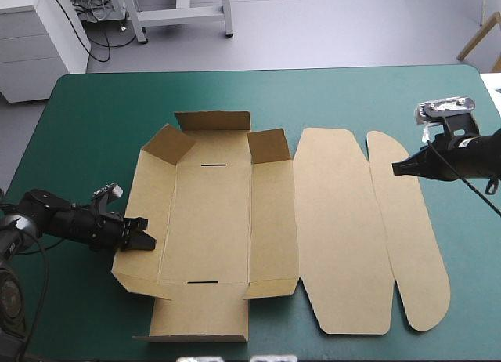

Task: Fold the box

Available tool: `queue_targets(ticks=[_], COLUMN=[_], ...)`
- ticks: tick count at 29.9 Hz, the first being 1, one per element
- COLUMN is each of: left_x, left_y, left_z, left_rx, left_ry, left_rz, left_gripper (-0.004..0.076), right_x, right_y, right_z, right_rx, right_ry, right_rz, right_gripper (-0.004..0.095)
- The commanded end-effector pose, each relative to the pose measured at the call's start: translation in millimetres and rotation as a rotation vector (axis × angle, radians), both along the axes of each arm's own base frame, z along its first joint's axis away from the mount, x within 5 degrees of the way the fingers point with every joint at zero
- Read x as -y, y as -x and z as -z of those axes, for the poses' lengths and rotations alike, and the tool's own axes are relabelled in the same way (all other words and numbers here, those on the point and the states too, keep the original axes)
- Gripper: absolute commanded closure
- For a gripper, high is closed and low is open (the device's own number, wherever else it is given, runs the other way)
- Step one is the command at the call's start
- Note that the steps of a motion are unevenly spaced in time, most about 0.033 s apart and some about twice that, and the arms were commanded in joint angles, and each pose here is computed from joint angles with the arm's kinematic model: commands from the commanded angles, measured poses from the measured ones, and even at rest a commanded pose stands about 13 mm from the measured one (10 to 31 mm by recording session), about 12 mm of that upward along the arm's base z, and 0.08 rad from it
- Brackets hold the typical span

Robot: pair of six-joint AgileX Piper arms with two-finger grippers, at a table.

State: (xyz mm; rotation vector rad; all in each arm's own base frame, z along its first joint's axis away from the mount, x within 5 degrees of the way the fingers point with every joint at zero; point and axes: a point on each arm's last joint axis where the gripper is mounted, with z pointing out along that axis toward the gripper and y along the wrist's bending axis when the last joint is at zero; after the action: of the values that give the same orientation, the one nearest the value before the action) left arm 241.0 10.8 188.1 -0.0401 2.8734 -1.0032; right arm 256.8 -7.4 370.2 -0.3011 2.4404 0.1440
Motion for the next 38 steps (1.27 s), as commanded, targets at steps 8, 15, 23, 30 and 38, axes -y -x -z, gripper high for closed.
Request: queue_targets(ticks=[8,15,23,30,38], left_x=[0,7,64,126,192], left_y=[-16,-45,-79,-76,-67], left_z=[-27,-82,-184,-252,-250], left_rx=[0.101,0.269,0.653,0.978,1.194], left_ry=[-0.002,-0.050,-0.402,-0.735,-1.022], left_rz=[0.064,0.202,0.404,0.571,0.811], left_gripper=[0.0734,0.0734,0.0734,0.0734,0.0734], right_x=[1,0,-3,-5,-5], right_y=[4,14,49,67,68], right_z=[-19,-45,-95,-111,-113], right_rx=[0.110,0.252,0.474,0.576,0.585], right_ry=[-0.002,0.026,0.038,0.016,-0.019], right_rz=[0.012,0.011,0.039,0.075,0.101], right_gripper=[0.0927,0.0928,0.0927,0.0927,0.0928])
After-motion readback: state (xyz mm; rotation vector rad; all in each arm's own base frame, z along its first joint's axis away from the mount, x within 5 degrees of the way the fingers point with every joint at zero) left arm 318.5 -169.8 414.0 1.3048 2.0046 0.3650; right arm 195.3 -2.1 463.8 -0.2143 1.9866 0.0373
